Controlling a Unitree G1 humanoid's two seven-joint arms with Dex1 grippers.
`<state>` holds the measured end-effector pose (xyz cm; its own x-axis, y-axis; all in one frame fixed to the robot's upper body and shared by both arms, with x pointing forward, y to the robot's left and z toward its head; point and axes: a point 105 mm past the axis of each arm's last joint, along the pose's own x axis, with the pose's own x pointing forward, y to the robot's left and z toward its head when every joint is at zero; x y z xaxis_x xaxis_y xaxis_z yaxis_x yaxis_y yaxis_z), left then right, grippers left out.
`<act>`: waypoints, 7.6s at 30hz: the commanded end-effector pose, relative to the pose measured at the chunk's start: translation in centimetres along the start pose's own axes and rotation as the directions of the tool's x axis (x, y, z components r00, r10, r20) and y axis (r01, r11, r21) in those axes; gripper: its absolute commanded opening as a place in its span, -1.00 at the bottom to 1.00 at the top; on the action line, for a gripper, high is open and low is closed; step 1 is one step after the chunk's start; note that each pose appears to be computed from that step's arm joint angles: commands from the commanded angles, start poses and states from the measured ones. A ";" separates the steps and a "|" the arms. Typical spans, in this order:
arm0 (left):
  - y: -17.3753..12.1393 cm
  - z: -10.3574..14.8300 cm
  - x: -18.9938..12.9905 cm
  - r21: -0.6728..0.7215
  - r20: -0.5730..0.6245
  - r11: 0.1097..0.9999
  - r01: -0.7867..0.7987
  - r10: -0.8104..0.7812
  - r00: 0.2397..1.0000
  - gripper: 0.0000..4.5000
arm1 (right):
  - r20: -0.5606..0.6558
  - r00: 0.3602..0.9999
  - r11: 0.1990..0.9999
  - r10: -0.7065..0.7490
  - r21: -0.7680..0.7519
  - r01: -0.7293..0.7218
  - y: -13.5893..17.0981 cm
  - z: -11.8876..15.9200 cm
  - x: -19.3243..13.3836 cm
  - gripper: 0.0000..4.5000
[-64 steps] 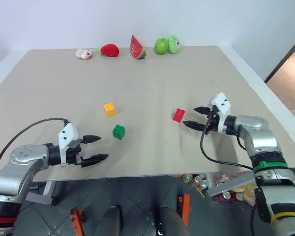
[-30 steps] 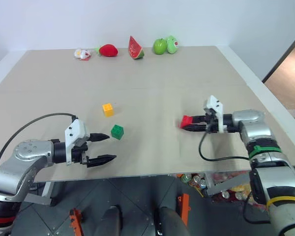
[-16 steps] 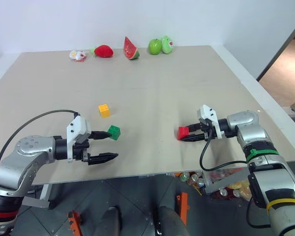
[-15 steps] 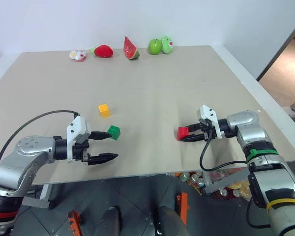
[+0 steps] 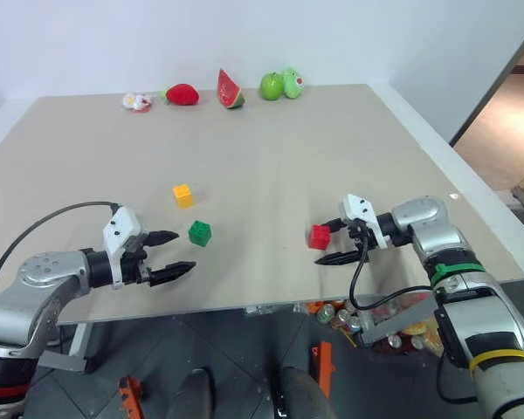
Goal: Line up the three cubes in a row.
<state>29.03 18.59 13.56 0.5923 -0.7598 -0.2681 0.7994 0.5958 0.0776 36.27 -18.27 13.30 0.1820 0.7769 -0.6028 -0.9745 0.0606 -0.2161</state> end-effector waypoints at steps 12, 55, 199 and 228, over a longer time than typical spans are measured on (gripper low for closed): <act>0.5 -0.4 3.4 -0.042 0.045 0.999 -0.017 0.019 0.999 0.83 | 0.310 0.951 0.952 -0.011 -0.286 0.104 1.4 12.6 -4.7 0.76; -2.3 4.4 15.2 0.361 -0.004 0.853 0.377 -0.403 0.915 -0.40 | 0.278 0.915 0.956 -0.292 0.076 0.282 3.9 6.1 -7.2 0.78; 1.8 1.8 10.3 0.268 -0.037 0.878 0.398 -0.403 0.914 -0.44 | 0.342 0.888 0.951 -0.308 0.132 0.279 3.8 8.5 -6.1 0.78; 3.2 -0.5 -1.0 0.009 -0.019 0.996 0.093 -0.093 0.996 0.91 | 0.074 0.859 0.834 -0.507 0.291 0.468 4.3 -0.5 -11.6 0.78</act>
<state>30.83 20.90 11.40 0.4598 -0.8181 -0.3455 0.8781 0.4769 0.0392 30.18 -25.95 17.75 0.5960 0.7148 -0.3659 -0.7994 0.5711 -0.1866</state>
